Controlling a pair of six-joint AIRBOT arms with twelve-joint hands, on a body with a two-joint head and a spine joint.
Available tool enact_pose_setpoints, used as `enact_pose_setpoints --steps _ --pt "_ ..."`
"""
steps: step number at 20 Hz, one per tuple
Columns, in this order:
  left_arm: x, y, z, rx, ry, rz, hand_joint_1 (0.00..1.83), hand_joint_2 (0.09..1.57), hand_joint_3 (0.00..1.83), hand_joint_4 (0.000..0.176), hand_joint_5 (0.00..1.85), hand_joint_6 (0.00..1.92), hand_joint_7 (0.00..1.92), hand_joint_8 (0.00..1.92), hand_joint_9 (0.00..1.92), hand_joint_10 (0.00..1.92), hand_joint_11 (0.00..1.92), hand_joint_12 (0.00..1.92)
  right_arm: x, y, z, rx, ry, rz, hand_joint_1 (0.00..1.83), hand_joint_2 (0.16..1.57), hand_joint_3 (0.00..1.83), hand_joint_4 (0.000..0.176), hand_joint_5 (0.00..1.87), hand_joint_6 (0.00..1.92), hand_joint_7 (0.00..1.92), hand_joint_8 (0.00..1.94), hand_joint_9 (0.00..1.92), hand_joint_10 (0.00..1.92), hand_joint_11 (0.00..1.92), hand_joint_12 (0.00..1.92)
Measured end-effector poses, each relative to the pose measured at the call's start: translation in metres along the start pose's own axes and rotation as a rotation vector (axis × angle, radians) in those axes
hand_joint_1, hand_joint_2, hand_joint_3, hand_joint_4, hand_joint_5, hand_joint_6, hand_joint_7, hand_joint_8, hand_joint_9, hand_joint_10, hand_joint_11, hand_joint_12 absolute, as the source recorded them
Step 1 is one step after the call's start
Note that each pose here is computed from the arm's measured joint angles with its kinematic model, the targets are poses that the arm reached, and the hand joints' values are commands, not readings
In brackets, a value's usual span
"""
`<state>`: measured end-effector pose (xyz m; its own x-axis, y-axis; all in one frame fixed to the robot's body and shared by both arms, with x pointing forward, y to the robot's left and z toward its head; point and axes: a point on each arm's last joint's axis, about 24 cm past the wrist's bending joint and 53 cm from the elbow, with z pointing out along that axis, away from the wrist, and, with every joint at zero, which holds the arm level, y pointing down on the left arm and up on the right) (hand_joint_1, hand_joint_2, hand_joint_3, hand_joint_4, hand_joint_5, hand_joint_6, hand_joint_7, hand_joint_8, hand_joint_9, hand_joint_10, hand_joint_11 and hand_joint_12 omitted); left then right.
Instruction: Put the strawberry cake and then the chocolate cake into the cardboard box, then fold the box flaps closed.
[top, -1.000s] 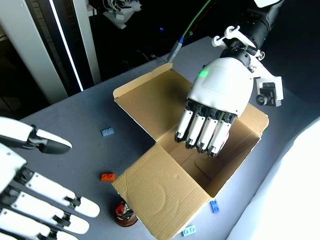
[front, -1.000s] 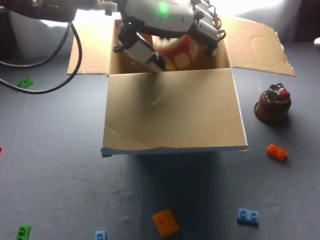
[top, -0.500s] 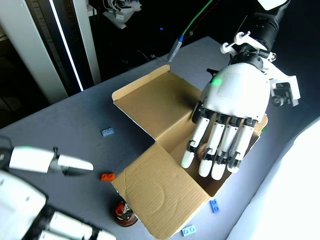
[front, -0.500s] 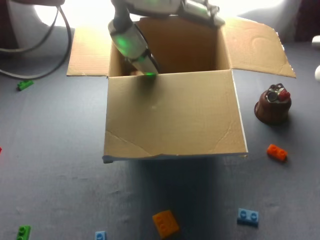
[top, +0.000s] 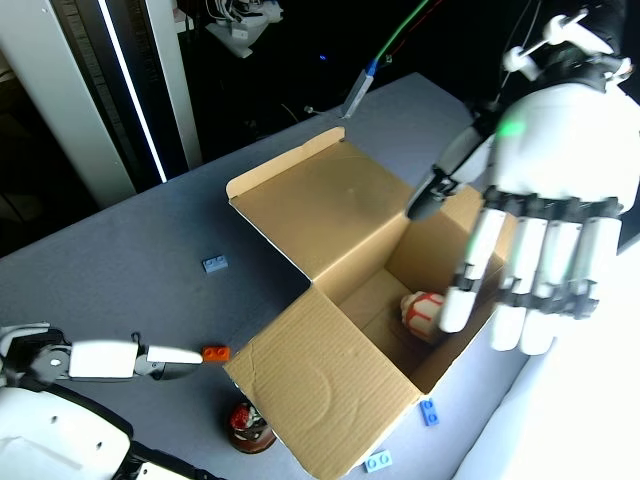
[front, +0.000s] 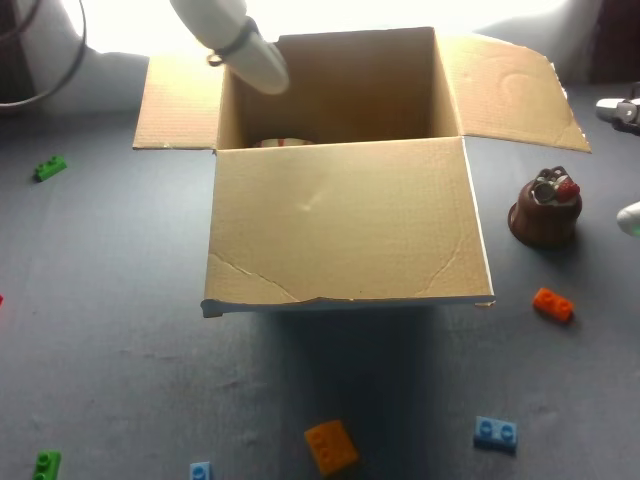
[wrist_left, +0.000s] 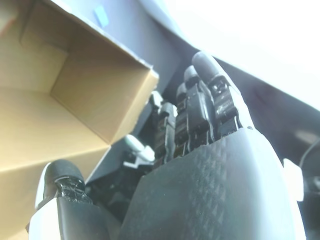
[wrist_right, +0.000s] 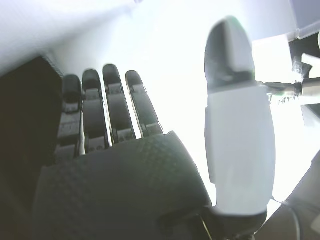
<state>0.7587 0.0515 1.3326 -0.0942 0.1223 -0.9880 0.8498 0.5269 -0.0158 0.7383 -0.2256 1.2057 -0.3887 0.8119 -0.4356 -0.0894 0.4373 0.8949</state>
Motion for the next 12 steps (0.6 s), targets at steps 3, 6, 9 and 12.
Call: enact_pose_setpoints --steps 3,6,9,12 --pt "0.006 0.01 -0.019 -0.01 0.018 -0.032 0.28 0.97 0.01 0.103 0.11 0.0 0.16 0.0 0.26 0.0 0.0 1.11 0.001 -0.001 0.008 -0.013 -0.007 0.0 1.17 1.02 0.0 0.002 0.09 0.0 0.09 0.0 0.14 0.0 0.0 0.25" --pt "0.011 0.025 -0.041 -0.034 0.027 -0.071 0.32 0.97 0.0 0.103 0.12 0.0 0.17 0.0 0.26 0.0 0.0 1.15 0.019 -0.012 0.018 0.013 0.027 0.001 1.14 1.04 0.0 0.001 0.07 0.0 0.08 0.0 0.11 0.0 0.0 0.23" --pt "0.026 0.032 -0.055 -0.043 0.067 -0.099 0.29 0.99 0.01 0.103 0.1 0.0 0.16 0.0 0.27 0.0 0.0 1.12 0.031 -0.015 0.028 0.018 0.045 0.008 1.15 1.05 0.0 0.0 0.09 0.0 0.11 0.0 0.14 0.01 0.0 0.26" --pt "0.038 0.044 -0.076 -0.066 0.087 -0.133 0.28 1.0 0.01 0.1 0.1 0.0 0.18 0.0 0.26 0.0 0.0 1.16 0.035 -0.017 0.035 0.022 0.047 0.009 1.11 1.07 0.01 0.0 0.06 0.0 0.11 0.0 0.15 0.0 0.0 0.36"
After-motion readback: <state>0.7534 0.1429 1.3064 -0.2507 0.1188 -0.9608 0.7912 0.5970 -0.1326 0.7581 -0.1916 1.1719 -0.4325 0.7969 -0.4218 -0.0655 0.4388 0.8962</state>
